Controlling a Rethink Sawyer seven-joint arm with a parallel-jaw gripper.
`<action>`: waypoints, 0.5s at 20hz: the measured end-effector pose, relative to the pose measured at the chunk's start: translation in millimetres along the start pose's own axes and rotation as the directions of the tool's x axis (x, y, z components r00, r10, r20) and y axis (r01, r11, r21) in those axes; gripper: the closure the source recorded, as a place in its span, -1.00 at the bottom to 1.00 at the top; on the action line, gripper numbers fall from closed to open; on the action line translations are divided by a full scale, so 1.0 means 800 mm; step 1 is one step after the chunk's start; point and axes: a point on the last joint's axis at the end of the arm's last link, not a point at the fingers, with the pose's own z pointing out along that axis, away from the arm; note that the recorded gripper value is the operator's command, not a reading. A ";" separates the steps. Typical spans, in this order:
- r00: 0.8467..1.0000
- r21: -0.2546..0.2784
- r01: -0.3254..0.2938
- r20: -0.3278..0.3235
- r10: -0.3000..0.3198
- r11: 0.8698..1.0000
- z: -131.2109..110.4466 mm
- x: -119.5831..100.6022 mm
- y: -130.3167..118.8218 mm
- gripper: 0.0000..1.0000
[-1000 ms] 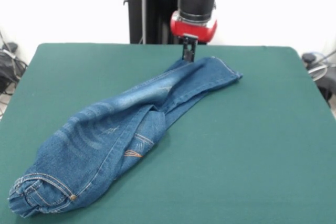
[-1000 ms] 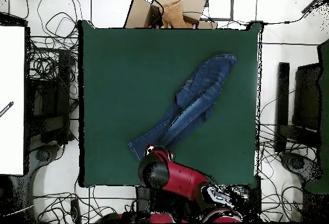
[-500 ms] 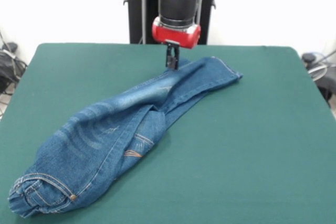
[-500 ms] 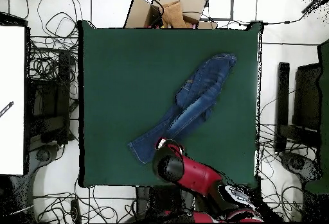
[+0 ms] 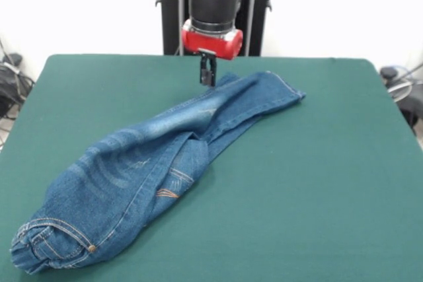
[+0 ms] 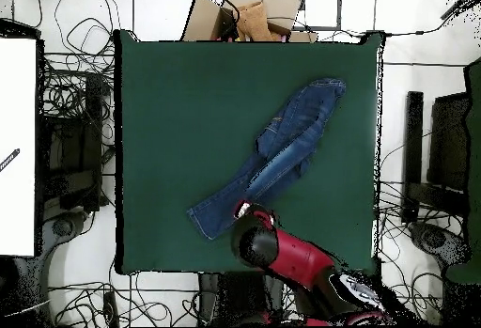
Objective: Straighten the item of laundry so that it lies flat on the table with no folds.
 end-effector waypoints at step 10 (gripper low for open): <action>0.999 -0.033 -0.014 -0.030 0.013 0.999 0.004 -0.033 -0.021 1.00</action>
